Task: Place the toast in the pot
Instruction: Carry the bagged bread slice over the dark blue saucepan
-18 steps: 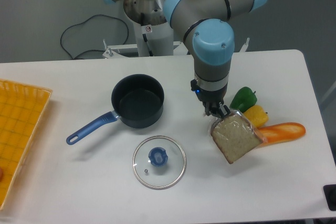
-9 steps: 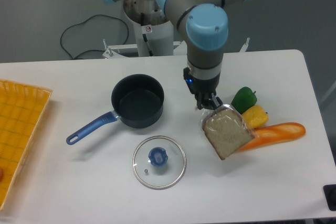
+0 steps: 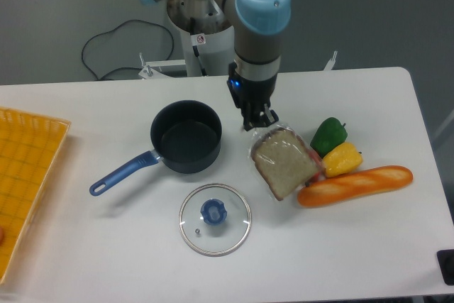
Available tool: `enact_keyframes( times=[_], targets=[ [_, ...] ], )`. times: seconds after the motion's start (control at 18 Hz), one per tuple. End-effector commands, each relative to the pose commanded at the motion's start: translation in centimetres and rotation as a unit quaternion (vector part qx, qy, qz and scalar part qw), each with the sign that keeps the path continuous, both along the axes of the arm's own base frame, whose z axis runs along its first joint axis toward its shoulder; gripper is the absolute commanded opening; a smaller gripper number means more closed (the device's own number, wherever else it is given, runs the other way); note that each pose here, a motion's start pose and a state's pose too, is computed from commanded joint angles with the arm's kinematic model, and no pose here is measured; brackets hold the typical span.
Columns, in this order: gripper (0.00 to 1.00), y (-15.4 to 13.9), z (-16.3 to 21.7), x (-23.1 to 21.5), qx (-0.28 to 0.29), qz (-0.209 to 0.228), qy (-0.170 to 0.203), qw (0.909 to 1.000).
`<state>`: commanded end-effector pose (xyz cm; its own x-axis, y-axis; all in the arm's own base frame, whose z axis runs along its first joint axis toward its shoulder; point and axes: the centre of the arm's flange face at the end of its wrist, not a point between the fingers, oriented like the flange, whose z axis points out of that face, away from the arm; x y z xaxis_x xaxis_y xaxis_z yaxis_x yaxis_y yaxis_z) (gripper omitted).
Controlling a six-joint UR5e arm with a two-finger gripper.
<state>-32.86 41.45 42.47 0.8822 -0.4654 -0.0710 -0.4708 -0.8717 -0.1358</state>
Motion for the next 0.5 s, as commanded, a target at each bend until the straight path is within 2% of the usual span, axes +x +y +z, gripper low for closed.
enact_keyframes(
  times=[0.17,0.5],
  targets=[
    [0.00,-0.7,0.5,2.4,0.010,0.008,-0.012,0.9998],
    [0.00,-1.0,1.2,7.6,0.006,-0.006,-0.033,0.9994]
  ],
)
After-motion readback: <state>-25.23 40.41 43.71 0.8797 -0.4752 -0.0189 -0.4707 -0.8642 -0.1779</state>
